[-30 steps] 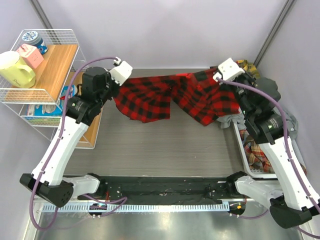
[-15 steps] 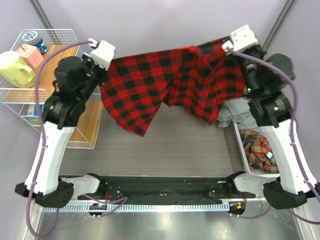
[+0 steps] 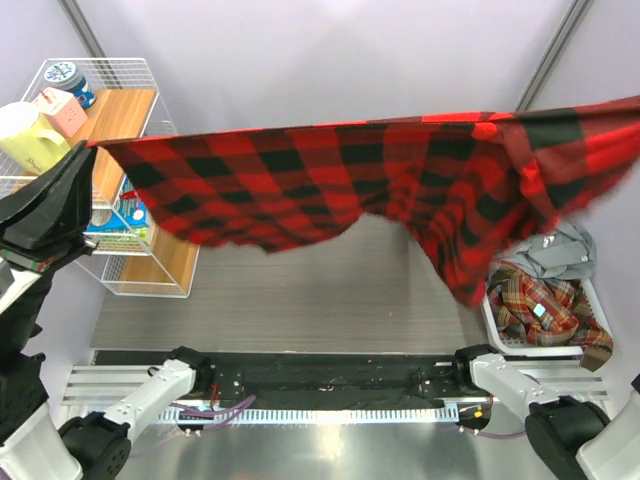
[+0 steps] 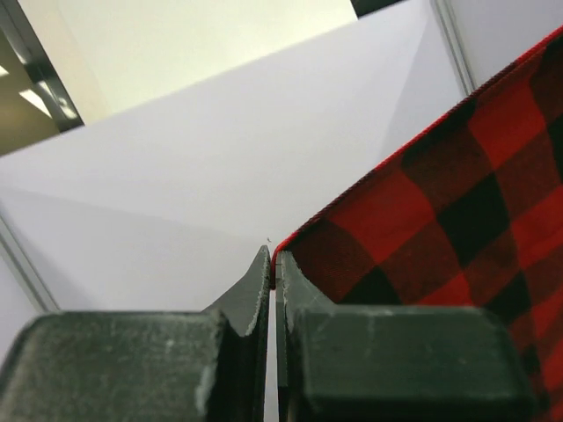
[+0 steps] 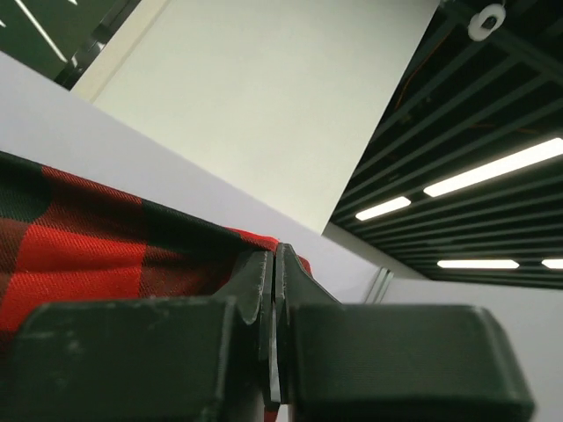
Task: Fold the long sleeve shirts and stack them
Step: Flatten the shirt out
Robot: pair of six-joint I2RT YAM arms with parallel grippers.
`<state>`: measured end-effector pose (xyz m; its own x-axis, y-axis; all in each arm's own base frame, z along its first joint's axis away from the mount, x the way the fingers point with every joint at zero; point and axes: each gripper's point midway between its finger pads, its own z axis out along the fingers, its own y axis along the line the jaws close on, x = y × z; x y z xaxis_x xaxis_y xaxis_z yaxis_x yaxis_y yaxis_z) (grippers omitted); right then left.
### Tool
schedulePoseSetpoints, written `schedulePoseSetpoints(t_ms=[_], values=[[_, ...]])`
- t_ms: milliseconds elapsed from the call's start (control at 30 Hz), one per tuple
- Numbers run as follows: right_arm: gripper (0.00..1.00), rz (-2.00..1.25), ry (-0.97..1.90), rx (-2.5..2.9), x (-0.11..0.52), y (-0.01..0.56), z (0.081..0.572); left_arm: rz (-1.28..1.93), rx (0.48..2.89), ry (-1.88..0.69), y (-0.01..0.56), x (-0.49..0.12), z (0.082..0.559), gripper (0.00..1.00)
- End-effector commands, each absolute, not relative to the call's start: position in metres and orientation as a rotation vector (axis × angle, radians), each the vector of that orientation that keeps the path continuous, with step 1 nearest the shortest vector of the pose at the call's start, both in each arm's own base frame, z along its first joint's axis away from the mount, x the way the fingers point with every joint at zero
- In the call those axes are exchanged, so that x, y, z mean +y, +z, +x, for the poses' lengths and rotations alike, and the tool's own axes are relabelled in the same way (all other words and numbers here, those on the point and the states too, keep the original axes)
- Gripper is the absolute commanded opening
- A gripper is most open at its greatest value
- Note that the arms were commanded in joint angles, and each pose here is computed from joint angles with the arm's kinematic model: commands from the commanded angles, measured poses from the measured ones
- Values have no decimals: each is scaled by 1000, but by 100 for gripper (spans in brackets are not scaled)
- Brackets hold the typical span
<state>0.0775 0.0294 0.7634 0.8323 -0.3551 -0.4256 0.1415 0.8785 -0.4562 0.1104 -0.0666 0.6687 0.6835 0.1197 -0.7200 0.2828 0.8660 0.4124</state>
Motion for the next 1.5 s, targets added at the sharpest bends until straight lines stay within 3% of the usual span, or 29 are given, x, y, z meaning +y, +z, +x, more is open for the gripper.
schedulePoseSetpoints(t_ms=[0,133,233,367,600,633,700,733,767,800,833,867,933,967,1200,1267,1467], values=[[1,-211,-434,454,-6,794,80,325,964,86,664,-28,154,0],[1,-240,-493,630,-5,769,171,351,1114,170,630,-32,210,0],[1,-389,-513,746,16,718,250,430,1228,234,583,-45,263,0],[1,-583,-476,984,42,593,366,578,1423,393,474,-56,354,0],[5,-771,-374,1296,71,405,496,756,1666,351,319,-75,489,0],[22,-775,-365,1328,72,388,509,772,1690,353,306,-76,501,1],[54,-812,-345,1431,85,340,550,805,1769,395,265,-78,544,15],[75,-825,-359,1493,87,322,561,764,1830,478,250,-65,559,20],[82,-843,-390,1525,90,309,588,774,1906,523,233,-57,565,34],[85,-817,-452,1588,82,305,597,791,1991,552,200,-55,579,41],[89,-829,-449,1677,78,287,600,724,1966,586,231,-48,591,46],[89,-804,-462,1658,75,317,607,716,2041,537,221,-48,584,55],[91,-814,-439,1807,69,293,600,737,2075,452,221,-55,574,65],[91,-820,-412,1817,72,304,594,786,2084,338,217,-70,564,76],[89,-849,-19,2279,85,225,482,1006,2428,-214,143,-123,430,81],[89,-781,73,2393,81,208,462,1015,2506,-271,123,-121,400,80],[84,-657,164,2621,38,200,413,1006,2544,-325,115,-121,371,82]])
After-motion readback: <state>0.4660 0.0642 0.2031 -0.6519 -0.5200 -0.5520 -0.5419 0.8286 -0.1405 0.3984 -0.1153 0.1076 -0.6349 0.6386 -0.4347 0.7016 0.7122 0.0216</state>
